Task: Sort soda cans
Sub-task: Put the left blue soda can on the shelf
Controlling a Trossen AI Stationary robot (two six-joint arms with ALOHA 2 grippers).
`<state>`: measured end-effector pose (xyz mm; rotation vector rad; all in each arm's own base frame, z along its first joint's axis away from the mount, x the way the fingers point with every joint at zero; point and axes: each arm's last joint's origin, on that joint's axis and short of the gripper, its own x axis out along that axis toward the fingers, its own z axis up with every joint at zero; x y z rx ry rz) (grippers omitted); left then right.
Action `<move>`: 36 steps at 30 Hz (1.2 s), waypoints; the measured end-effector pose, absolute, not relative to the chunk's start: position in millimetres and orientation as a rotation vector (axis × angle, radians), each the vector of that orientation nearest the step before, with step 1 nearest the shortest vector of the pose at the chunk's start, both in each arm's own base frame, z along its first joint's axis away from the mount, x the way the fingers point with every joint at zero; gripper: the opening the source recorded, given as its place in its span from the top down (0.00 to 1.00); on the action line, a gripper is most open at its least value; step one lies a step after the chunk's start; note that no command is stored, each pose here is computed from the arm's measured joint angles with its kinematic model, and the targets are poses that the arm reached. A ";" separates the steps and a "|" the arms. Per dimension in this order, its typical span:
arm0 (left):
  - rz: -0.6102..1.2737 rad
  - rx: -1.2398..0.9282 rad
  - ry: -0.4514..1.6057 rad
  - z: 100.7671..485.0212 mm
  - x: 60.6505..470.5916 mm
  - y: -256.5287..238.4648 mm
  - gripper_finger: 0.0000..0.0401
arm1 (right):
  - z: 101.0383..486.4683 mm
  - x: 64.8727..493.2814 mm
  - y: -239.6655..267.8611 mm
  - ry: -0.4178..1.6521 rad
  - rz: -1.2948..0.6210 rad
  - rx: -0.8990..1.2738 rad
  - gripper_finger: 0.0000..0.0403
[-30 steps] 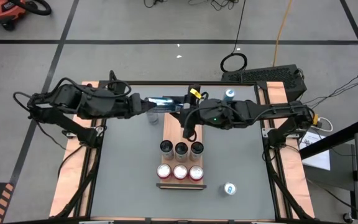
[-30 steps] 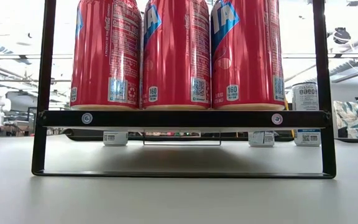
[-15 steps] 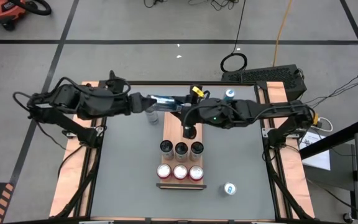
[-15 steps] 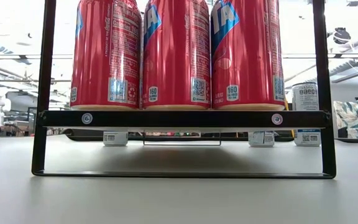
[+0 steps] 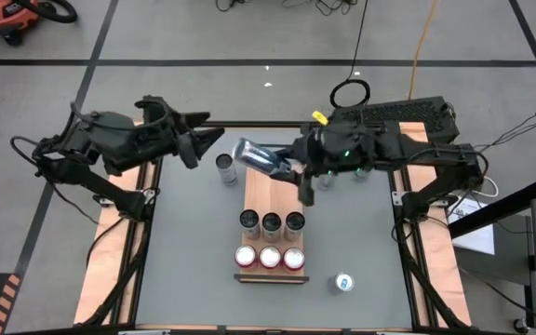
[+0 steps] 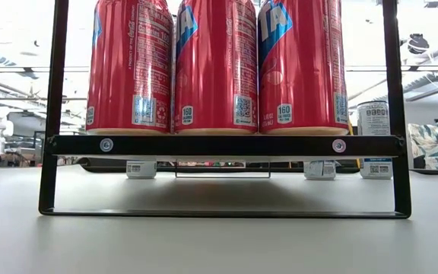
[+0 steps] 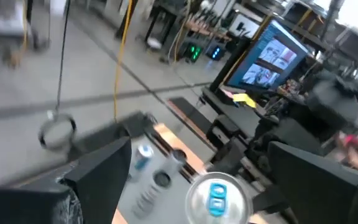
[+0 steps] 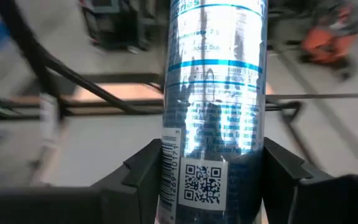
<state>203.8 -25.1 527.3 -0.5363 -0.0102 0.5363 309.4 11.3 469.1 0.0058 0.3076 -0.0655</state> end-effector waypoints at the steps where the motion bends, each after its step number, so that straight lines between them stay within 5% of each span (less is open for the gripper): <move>1: 0.535 -0.490 -0.011 528.9 203.5 -25.0 0.05 | 471.6 306.6 8.6 0.298 -0.036 0.046 0.58; 12: 0.385 -0.356 -0.002 535.3 206.7 -28.8 0.05 | 485.0 289.3 -20.9 0.269 0.217 0.314 0.57; 36: 0.169 -0.243 0.130 523.5 230.6 13.7 0.01 | 485.5 293.3 -28.0 0.246 0.208 0.350 0.57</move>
